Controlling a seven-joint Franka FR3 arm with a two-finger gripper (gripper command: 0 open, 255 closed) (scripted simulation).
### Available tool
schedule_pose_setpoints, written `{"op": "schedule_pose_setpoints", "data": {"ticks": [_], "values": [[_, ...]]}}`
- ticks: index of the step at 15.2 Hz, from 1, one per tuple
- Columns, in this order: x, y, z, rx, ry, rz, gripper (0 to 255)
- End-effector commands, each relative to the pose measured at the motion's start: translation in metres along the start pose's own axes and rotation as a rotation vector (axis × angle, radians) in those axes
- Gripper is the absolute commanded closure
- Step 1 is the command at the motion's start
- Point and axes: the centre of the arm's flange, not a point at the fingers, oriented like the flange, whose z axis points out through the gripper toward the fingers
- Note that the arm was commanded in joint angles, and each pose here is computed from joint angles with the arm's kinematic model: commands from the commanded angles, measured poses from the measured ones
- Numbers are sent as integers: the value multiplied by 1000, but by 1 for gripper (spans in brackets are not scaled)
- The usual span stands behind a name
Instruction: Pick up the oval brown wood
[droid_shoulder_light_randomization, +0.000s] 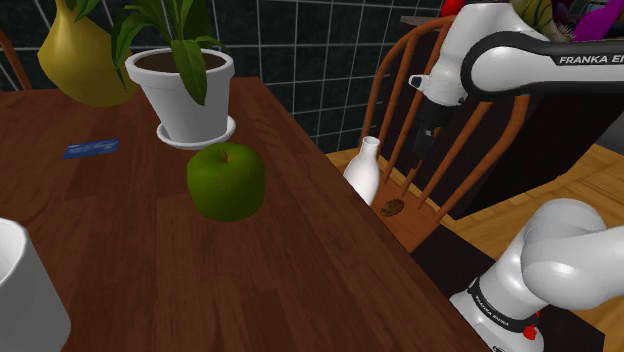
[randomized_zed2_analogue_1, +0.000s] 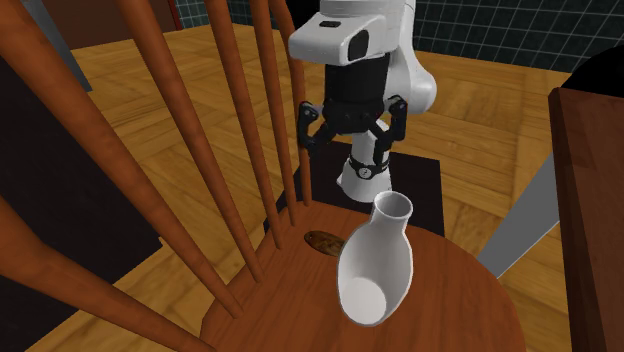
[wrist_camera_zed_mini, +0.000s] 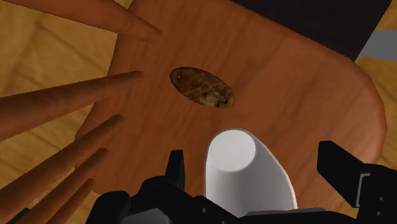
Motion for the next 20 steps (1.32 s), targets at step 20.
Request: {"op": "schedule_pose_setpoints", "data": {"ticks": [20], "values": [[7, 14, 206, -8, -109, -666, 0]]}}
